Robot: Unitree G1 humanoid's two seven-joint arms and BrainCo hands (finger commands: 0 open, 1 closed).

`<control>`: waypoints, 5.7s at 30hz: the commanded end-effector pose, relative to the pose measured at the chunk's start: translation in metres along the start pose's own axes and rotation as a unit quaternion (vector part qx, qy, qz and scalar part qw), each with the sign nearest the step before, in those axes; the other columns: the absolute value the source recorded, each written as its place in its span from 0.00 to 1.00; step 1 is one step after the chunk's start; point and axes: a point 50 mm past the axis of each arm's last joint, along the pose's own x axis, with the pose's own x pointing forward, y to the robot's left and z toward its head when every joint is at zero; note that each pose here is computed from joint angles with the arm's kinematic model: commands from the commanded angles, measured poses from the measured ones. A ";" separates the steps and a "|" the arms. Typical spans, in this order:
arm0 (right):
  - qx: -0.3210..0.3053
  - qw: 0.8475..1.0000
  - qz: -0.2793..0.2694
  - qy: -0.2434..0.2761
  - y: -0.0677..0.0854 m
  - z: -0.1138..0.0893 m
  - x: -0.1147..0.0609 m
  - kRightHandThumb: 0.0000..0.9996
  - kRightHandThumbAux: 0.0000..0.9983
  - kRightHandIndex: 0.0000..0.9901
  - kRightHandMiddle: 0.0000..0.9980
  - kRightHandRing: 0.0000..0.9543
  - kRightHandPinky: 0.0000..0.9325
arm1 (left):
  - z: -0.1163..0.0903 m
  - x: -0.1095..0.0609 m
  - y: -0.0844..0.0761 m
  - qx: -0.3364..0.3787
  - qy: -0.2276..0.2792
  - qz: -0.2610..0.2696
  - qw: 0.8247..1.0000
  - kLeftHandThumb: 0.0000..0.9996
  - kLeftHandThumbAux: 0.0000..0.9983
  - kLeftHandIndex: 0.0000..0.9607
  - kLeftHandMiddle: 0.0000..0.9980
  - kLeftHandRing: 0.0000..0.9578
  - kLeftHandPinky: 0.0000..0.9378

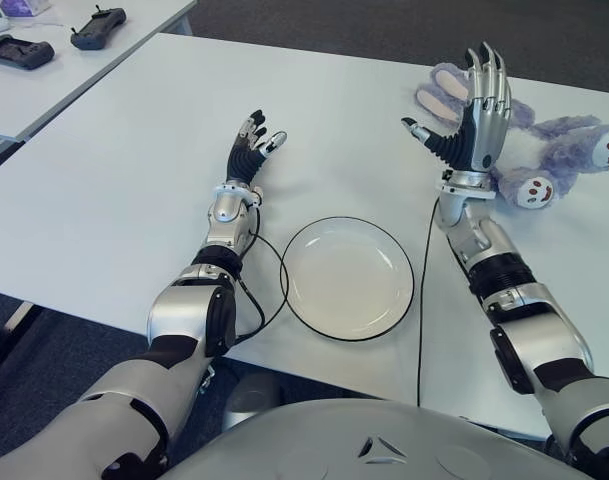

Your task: Put the doll into the plate.

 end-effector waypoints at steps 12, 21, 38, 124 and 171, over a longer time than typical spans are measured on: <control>-0.087 0.996 0.020 -0.011 -0.038 -0.021 0.036 0.00 0.54 0.07 0.08 0.04 0.00 | -0.121 -0.095 -0.001 -0.044 0.282 0.033 0.958 0.00 0.57 0.00 0.00 0.00 0.00; -0.175 0.983 0.059 0.013 -0.043 -0.036 0.046 0.00 0.54 0.05 0.05 0.01 0.00 | -0.121 -0.095 0.000 -0.043 0.279 0.036 0.959 0.00 0.56 0.00 0.00 0.00 0.00; -0.307 0.941 0.127 0.067 -0.067 -0.086 0.070 0.00 0.55 0.02 0.00 0.00 0.00 | -0.122 -0.096 0.001 -0.048 0.285 0.041 0.957 0.00 0.57 0.00 0.00 0.00 0.00; -0.100 0.850 0.482 0.188 0.007 -0.071 0.003 0.08 0.36 0.00 0.09 0.12 0.00 | -0.118 -0.094 0.025 -0.065 0.282 0.061 0.955 0.00 0.60 0.00 0.00 0.00 0.00; -0.011 0.871 0.470 0.142 0.025 -0.029 -0.035 0.22 0.37 0.01 0.00 0.00 0.00 | -0.118 -0.095 0.028 -0.111 0.276 0.071 0.952 0.00 0.61 0.00 0.00 0.00 0.00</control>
